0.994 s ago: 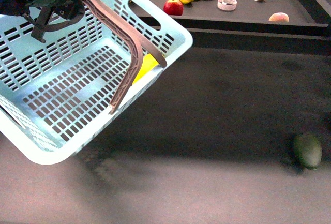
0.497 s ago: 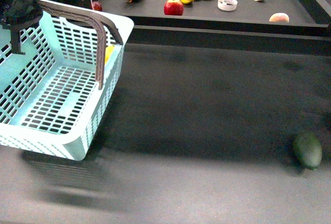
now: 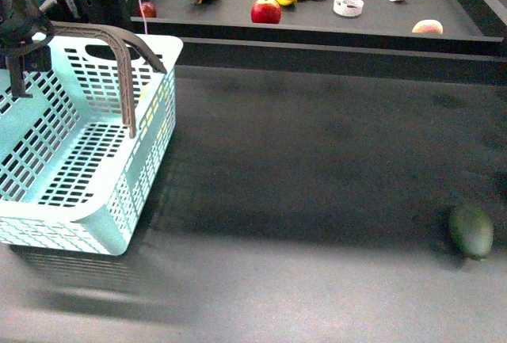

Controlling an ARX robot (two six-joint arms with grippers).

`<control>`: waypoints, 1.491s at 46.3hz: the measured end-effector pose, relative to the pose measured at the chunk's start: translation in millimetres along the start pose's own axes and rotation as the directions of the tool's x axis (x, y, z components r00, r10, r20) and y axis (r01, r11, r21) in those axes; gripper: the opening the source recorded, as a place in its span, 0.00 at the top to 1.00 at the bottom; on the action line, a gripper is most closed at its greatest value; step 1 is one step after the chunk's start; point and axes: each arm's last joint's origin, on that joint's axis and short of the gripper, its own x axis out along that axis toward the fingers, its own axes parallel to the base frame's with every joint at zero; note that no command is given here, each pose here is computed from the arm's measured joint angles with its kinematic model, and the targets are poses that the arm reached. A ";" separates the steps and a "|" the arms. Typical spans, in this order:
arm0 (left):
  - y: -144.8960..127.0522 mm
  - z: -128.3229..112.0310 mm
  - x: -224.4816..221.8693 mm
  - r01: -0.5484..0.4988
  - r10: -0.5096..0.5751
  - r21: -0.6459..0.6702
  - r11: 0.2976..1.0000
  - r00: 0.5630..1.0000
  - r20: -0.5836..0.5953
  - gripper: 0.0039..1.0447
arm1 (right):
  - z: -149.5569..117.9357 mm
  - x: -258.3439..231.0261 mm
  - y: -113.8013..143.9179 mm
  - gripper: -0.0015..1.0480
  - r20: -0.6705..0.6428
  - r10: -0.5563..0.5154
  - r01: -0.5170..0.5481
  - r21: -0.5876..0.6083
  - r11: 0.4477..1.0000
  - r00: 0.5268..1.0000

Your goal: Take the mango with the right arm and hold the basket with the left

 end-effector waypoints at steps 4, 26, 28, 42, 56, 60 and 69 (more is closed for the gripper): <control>-2.3 3.6 -12.8 0.009 -0.009 0.004 1.000 1.000 0.002 0.36 | 0.0 0.0 0.0 0.08 0.000 0.000 0.000 0.000 1.000 1.000; 3.5 49.0 -116.6 0.126 -0.135 0.216 0.968 0.990 0.029 0.05 | 0.0 0.0 0.0 0.08 0.000 0.000 0.000 0.000 1.000 1.000; 8.1 55.7 -122.7 0.129 -0.141 0.229 0.965 0.989 0.039 0.05 | 0.0 0.0 0.0 0.08 0.000 0.000 0.000 0.000 1.000 1.000; 60.1 115.2 -164.9 0.074 -0.129 0.329 0.942 0.980 0.149 0.05 | 0.0 0.0 0.0 0.08 0.000 0.000 0.000 0.000 1.000 1.000; 67.7 129.3 -176.4 0.033 -0.128 0.419 0.907 0.971 0.201 0.05 | 0.0 0.0 0.0 0.08 0.000 0.000 0.000 0.000 1.000 1.000; 76.2 130.4 -173.5 0.225 -0.270 0.563 0.795 0.963 -0.004 0.15 | 0.0 0.0 0.0 0.08 0.000 0.000 0.000 0.000 1.000 1.000; 91.8 121.2 -209.8 0.466 -0.487 0.867 0.176 0.807 -0.335 0.59 | 0.0 0.0 0.0 0.08 0.000 0.000 0.000 0.000 1.000 1.000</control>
